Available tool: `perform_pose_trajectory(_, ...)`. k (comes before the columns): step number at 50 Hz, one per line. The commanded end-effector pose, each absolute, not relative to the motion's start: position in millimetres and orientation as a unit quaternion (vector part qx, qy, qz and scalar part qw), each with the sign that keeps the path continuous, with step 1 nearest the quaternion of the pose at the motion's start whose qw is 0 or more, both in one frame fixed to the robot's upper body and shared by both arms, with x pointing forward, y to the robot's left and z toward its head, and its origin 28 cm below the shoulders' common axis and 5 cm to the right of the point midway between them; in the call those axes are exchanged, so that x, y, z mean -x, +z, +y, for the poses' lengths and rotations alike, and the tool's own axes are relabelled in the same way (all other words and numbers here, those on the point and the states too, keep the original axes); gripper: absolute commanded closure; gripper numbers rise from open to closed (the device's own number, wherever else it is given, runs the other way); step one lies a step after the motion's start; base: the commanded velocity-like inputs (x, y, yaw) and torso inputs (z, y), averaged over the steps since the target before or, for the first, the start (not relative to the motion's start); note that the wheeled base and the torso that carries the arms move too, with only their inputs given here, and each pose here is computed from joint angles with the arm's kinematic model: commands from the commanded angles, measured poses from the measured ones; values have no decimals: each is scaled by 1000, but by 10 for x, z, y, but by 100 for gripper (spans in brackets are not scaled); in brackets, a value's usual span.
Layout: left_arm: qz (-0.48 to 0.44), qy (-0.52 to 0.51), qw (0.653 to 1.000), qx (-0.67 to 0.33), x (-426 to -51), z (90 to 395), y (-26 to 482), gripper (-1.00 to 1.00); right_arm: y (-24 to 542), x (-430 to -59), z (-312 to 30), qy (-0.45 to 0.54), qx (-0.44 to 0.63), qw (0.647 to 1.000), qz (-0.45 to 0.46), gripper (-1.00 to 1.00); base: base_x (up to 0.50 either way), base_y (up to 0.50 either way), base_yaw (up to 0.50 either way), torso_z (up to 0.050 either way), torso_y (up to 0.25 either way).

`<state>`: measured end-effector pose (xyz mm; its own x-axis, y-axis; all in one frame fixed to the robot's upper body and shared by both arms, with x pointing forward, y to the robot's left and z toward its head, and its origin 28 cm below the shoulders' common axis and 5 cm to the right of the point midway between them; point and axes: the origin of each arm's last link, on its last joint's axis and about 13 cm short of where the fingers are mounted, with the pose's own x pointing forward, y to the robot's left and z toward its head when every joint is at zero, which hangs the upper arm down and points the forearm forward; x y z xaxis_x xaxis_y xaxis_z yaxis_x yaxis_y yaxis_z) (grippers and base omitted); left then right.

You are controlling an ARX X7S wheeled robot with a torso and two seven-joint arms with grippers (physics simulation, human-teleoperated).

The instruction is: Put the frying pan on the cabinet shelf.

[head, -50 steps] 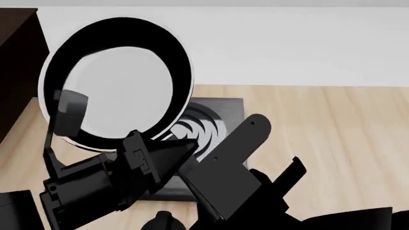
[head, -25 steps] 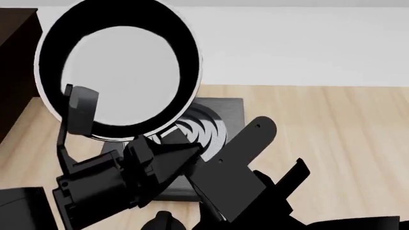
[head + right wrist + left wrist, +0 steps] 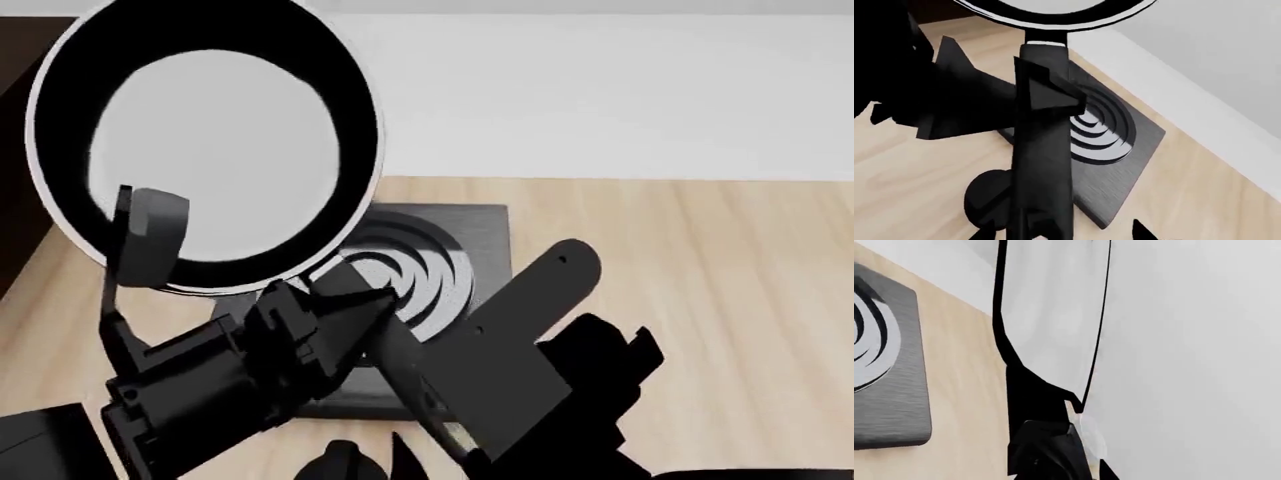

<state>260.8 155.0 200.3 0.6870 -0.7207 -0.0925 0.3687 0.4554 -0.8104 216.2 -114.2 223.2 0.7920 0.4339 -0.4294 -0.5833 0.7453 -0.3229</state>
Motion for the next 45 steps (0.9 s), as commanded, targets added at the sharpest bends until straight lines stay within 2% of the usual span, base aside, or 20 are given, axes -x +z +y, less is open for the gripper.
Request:
perform_pose_trajectory(1, 145, -264, 886, 354, -2792, 1765, 2054, 100, 2218, -2135, -1205, 248, 219, 931, 154, -100, 0, 0, 0, 0, 0)
perform_pose_trajectory(4, 141, -232, 885, 379, -2853, 1841, 2094, 100, 2197, -2101, -1216, 245, 215, 933, 155, -100, 0, 0, 0, 0, 0)
perform_pose_trajectory(13, 133, -213, 894, 371, -2904, 1988, 2150, 100, 2141, -2020, -1243, 236, 205, 937, 155, -100, 0, 0, 0, 1, 2)
perform_pose_trajectory(21, 145, -199, 880, 405, -2995, 2154, 2268, 100, 2035, -1946, -1215, 231, 182, 944, 147, -100, 0, 0, 0, 0, 1)
perform_pose_trajectory(25, 145, -177, 877, 422, -3091, 2290, 2350, 100, 1976, -1905, -1185, 234, 177, 945, 148, -100, 0, 0, 0, 3, 3)
perform_pose_trajectory(27, 140, -170, 886, 408, -3124, 2362, 2386, 100, 1957, -1892, -1173, 238, 178, 943, 151, -100, 0, 0, 0, 0, 0)
perform_pose_trajectory(33, 141, -143, 876, 437, -3154, 2567, 2456, 100, 1978, -1877, -1169, 238, 176, 944, 149, -100, 0, 0, 0, 0, 2)
perform_pose_trajectory(36, 141, -159, 907, 364, -3181, 2631, 2454, 100, 1985, -1885, -1157, 238, 178, 943, 148, -100, 0, 0, 0, 0, 3)
perform_pose_trajectory(39, 155, -155, 877, 428, -3250, 2698, 2518, 100, 1996, -1893, -1141, 239, 179, 943, 147, -100, 0, 0, 0, 0, 0)
perform_pose_trajectory(45, 133, -151, 868, 454, -3340, 2847, 2645, 100, 1996, -1905, -1122, 244, 181, 941, 148, -100, 0, 0, 0, 2, 2)
